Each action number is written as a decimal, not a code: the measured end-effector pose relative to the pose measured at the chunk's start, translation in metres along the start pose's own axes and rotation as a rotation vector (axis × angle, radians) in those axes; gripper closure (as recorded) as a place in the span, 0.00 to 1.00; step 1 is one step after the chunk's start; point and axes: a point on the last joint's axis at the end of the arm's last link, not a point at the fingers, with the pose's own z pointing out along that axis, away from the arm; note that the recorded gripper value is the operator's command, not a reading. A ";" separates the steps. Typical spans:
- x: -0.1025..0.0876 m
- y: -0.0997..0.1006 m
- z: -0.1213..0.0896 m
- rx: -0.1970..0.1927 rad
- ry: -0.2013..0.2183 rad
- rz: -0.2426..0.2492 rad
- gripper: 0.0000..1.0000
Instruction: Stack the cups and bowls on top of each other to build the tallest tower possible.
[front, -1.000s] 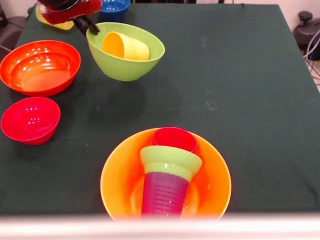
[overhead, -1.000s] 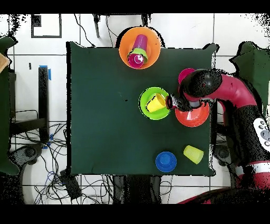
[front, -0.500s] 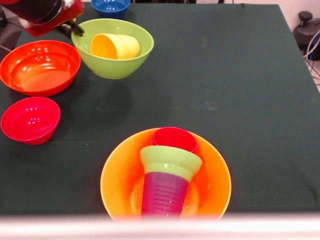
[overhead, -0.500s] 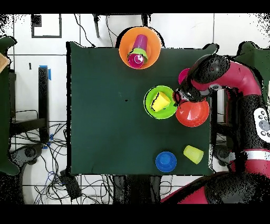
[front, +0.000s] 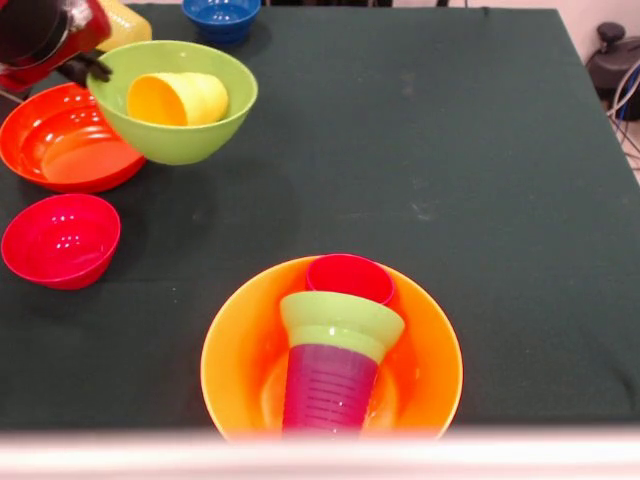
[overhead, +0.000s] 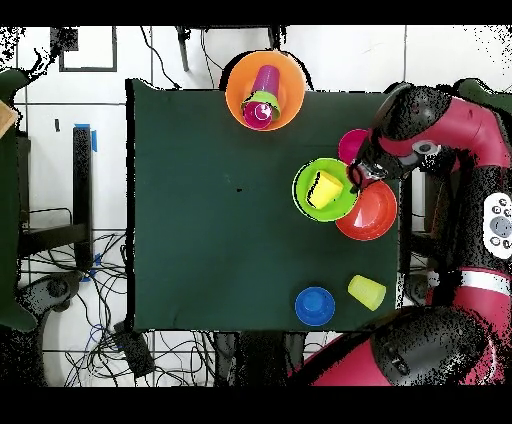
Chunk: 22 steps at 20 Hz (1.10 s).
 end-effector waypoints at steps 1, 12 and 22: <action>0.000 -0.003 -0.002 0.009 0.001 -0.006 1.00; 0.011 -0.047 -0.023 0.077 -0.008 -0.051 1.00; 0.037 -0.068 -0.039 0.116 0.043 -0.028 1.00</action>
